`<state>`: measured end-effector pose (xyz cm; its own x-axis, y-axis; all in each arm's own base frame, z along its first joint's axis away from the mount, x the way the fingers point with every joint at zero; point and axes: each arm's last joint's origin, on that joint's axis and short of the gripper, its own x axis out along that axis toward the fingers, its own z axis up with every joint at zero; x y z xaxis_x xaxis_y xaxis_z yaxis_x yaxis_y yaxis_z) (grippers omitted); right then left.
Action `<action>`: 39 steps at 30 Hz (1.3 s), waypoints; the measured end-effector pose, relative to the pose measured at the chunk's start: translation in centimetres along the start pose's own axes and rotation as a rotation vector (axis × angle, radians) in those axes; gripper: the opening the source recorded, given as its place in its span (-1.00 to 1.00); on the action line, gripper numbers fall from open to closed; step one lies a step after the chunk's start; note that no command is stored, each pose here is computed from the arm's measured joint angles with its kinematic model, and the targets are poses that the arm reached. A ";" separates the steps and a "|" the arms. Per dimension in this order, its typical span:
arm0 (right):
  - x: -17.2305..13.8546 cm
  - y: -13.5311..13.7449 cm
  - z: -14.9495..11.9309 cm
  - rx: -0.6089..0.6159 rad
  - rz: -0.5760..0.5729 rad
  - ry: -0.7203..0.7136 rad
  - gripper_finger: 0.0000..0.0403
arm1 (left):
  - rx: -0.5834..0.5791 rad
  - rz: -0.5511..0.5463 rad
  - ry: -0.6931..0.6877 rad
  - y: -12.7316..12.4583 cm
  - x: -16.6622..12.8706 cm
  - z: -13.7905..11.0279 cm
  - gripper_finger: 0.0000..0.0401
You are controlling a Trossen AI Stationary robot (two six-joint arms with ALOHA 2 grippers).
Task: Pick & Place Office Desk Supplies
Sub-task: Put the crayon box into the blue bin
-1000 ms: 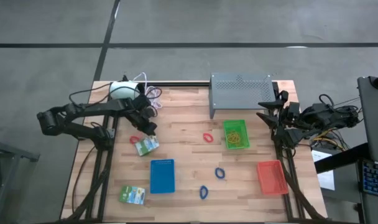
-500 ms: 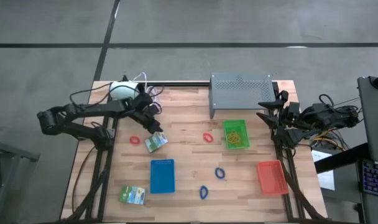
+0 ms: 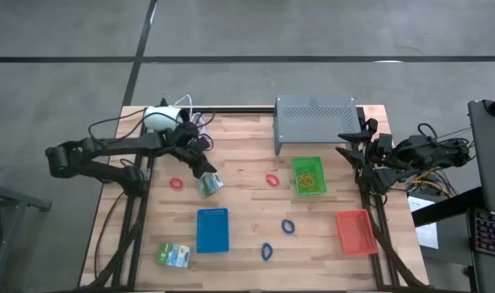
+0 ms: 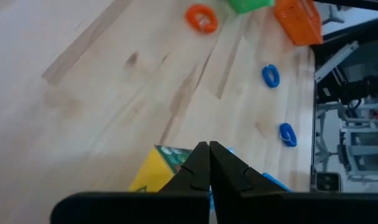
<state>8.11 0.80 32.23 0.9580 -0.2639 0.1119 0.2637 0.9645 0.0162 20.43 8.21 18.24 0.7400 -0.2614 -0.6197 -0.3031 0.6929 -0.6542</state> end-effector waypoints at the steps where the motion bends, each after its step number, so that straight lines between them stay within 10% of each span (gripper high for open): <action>1: 0.0 0.0 0.0 0.000 0.000 0.000 -0.01 | 0.022 -0.003 -0.011 -0.3 -0.2 0.0 -1.00; 21: 0.0 0.0 0.0 0.000 0.000 0.000 -0.01 | 0.353 -0.074 -0.333 -8.0 -4.9 -2.1 -1.00; 39: 0.0 0.0 0.0 0.000 0.000 0.000 -0.01 | 0.327 -0.169 -0.341 -12.5 -4.0 -5.7 -1.00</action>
<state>8.11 0.81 32.23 0.9581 -0.2637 0.1117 0.2636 0.9645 0.0161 17.85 -3.22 26.44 0.9333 -0.1913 -0.3039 0.0018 0.8487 -0.5289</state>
